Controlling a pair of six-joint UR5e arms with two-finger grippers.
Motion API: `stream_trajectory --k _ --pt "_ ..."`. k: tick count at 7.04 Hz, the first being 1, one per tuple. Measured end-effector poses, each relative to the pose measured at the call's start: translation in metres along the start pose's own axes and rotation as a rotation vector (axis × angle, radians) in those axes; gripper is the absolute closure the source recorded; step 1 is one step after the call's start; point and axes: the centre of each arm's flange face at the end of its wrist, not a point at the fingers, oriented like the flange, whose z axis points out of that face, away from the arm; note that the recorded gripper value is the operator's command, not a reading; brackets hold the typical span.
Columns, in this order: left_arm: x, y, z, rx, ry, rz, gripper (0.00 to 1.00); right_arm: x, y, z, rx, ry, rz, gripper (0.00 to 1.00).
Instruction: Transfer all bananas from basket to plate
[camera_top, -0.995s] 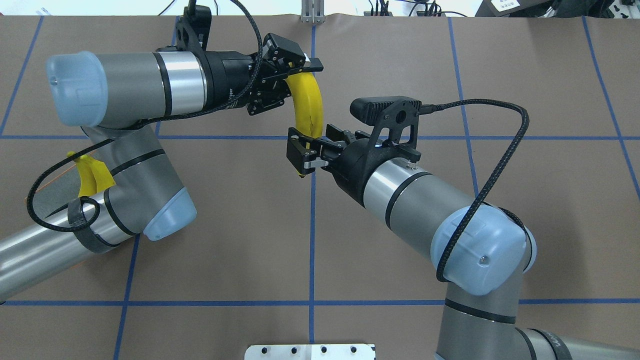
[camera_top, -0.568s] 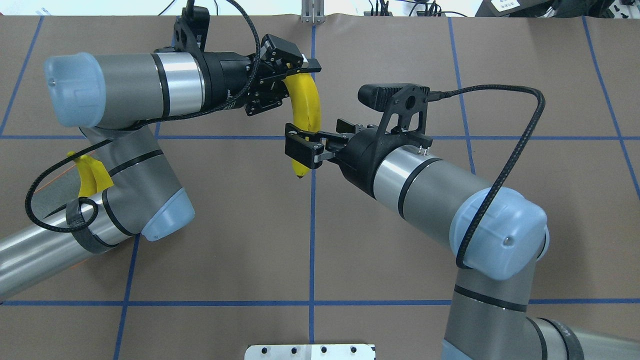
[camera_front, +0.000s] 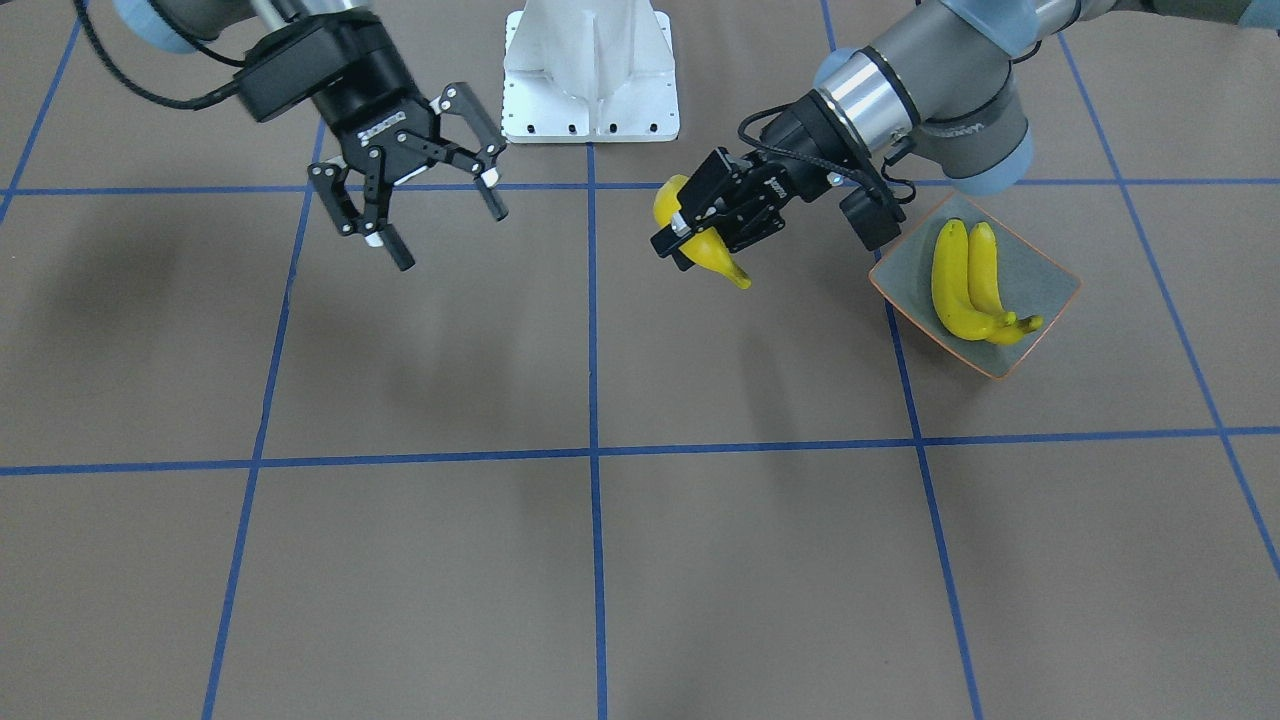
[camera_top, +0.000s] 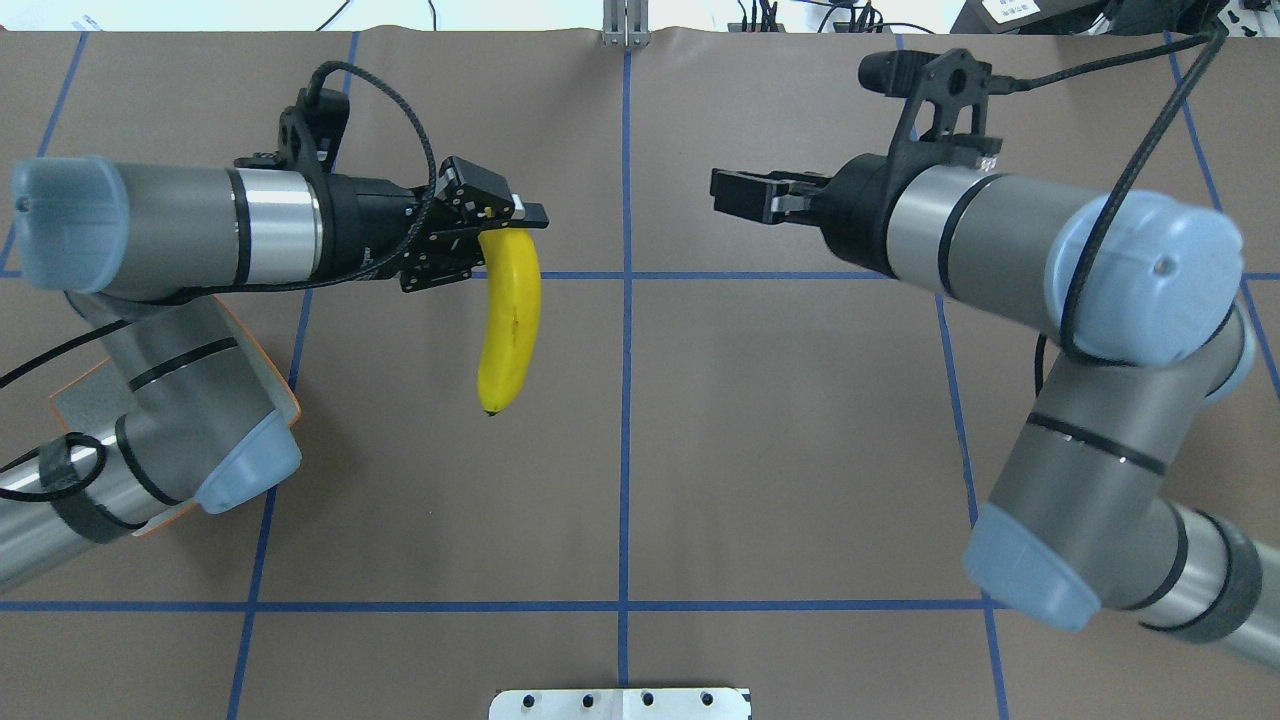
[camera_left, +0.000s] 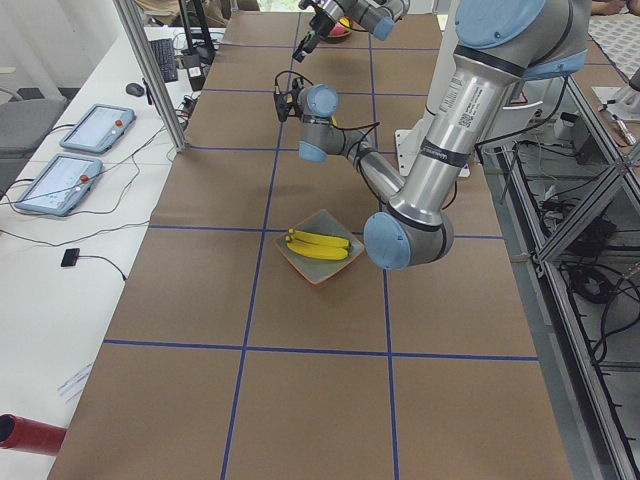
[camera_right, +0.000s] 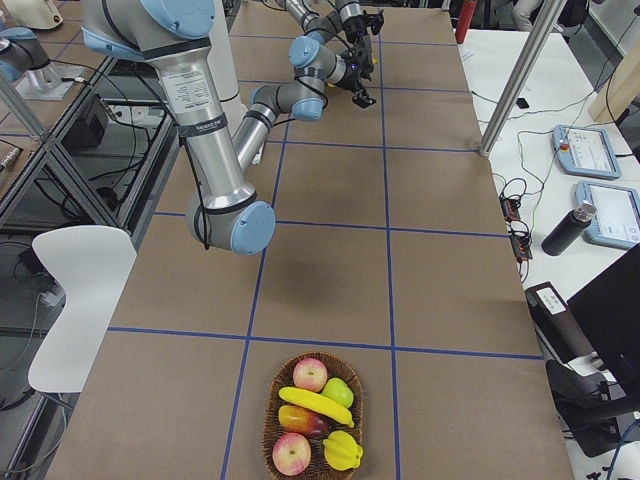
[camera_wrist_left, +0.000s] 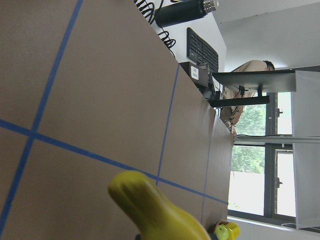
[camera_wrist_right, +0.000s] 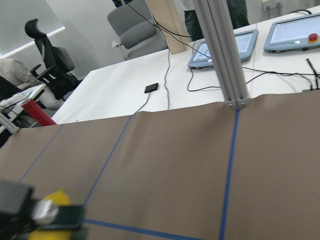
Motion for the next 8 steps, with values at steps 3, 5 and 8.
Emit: stream_trajectory --k 3,5,8 --pt "-0.089 -0.024 -0.056 0.039 -0.183 0.090 1.00 0.141 -0.083 0.001 -0.183 0.228 -0.004 0.00" --pt "-0.135 -0.043 -0.076 0.074 -0.338 0.189 1.00 0.252 -0.101 -0.017 -0.275 0.323 -0.086 0.00" --pt "-0.167 -0.067 -0.087 0.092 -0.554 0.259 1.00 0.340 -0.107 -0.047 -0.340 0.373 -0.146 0.00"
